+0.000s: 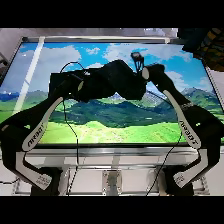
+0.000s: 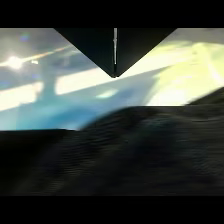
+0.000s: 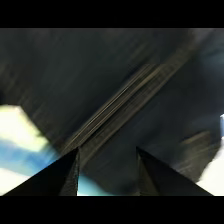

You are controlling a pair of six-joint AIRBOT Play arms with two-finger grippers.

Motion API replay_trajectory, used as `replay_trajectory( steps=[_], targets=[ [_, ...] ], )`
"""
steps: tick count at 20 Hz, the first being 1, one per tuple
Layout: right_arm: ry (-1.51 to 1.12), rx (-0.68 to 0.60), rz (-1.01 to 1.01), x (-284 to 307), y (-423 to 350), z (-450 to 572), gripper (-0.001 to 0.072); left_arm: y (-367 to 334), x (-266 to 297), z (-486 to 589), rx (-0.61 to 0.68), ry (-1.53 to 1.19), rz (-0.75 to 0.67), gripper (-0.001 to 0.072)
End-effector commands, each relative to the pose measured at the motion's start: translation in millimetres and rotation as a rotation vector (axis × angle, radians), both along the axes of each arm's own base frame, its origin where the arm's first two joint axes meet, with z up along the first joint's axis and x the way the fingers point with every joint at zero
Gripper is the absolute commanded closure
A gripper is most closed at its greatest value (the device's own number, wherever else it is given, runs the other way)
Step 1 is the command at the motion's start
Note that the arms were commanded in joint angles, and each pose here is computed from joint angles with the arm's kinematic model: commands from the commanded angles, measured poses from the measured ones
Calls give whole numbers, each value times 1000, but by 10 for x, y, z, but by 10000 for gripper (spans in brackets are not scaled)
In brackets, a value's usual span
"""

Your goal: Fold the clothes and pants, and hang the long-sleeved shirts on hangers.

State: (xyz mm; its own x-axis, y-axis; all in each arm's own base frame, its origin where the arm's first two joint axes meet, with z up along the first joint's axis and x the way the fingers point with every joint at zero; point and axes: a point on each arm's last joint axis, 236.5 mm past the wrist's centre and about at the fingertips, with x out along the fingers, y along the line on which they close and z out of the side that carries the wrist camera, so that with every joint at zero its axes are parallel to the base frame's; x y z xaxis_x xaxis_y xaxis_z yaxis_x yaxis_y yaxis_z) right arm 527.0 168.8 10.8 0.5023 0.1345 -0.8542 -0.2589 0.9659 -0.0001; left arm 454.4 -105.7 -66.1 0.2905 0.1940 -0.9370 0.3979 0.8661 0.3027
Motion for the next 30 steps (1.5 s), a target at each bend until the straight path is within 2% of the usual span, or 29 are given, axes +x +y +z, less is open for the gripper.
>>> replay_trajectory(
  steps=[1,2,3,4,5,7,11,15,21,23,24,26,27,30],
  targets=[
    [-143,-24,-76,421,-602,526,323,305,135,53,61,-31,-5,520],
    [-136,-26,-119,448,-841,558,321,362,159,56,65,-32,-11,334],
    [-121,-31,-157,446,-1056,552,320,418,177,58,65,-35,-3,286],
    [-100,-31,-190,432,-1234,513,319,472,182,57,64,-34,10,286],
    [-73,-15,-222,417,-1377,441,259,514,187,56,63,-34,19,286],
    [-2,28,-266,386,-1520,202,225,578,191,54,61,-32,35,286],
    [139,166,-283,374,-1301,-416,225,554,156,59,33,-21,52,286],
    [235,274,-192,309,-789,-819,225,208,67,239,-95,-3,-69,285],
    [252,214,39,140,-258,-919,238,214,70,786,-134,-106,-85,286],
    [288,193,71,43,-204,-999,278,259,45,908,-133,-122,-84,285],
    [316,188,74,-10,-203,-1063,336,279,23,946,-131,-122,-85,286],
    [371,183,69,-115,-220,-1154,534,319,-53,978,-114,-97,-109,288],
    [389,166,74,-161,-251,-1166,683,338,-104,971,-103,-74,-122,289],
    [445,28,92,-299,-551,-944,680,396,-287,931,-76,8,-144,315]
  ],
)
